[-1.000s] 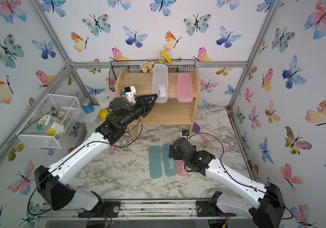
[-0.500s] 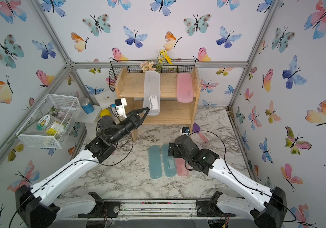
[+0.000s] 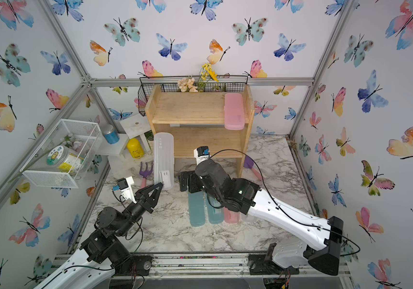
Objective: Remove the pencil cases from the shelf
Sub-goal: Pick up the pencil case from the shelf.
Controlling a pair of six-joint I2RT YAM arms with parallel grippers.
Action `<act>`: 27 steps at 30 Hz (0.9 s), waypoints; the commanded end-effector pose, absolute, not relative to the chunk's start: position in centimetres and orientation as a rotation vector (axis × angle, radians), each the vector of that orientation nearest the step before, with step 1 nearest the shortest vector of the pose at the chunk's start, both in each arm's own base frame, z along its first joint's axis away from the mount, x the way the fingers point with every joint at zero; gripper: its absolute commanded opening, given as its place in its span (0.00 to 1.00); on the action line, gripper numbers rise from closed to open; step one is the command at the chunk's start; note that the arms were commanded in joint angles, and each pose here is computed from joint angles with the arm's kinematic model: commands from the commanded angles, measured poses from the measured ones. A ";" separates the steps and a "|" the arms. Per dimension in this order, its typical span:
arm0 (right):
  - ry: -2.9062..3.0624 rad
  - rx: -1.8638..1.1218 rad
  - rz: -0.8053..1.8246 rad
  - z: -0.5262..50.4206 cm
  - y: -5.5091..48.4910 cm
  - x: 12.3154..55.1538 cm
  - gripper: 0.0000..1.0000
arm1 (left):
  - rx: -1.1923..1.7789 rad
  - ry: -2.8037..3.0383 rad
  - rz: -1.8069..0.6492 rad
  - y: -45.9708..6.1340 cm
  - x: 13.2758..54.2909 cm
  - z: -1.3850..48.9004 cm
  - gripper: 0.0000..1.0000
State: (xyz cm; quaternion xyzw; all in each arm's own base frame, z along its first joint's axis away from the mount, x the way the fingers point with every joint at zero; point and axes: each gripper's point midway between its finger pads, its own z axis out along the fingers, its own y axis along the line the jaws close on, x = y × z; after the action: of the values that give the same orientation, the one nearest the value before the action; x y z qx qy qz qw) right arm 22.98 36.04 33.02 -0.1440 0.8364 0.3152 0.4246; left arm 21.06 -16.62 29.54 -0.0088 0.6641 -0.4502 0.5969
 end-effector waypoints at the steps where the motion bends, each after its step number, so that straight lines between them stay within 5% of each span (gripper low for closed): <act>1: 2.009 -0.420 0.929 36.0 39.5 22.3 0.99 | -0.018 1.497 -1.000 -15.9 21.0 30.8 0.14; 27: 2.001 -0.448 0.947 34.0 46.5 24.8 0.99 | -0.041 1.504 -1.035 -15.8 20.7 29.7 0.13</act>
State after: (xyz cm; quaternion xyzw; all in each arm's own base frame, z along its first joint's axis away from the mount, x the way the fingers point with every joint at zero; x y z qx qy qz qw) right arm 24.89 45.82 32.21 -0.1748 0.8161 0.3637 0.4136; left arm 20.91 -16.06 28.67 -0.0141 0.6678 -0.4401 0.6002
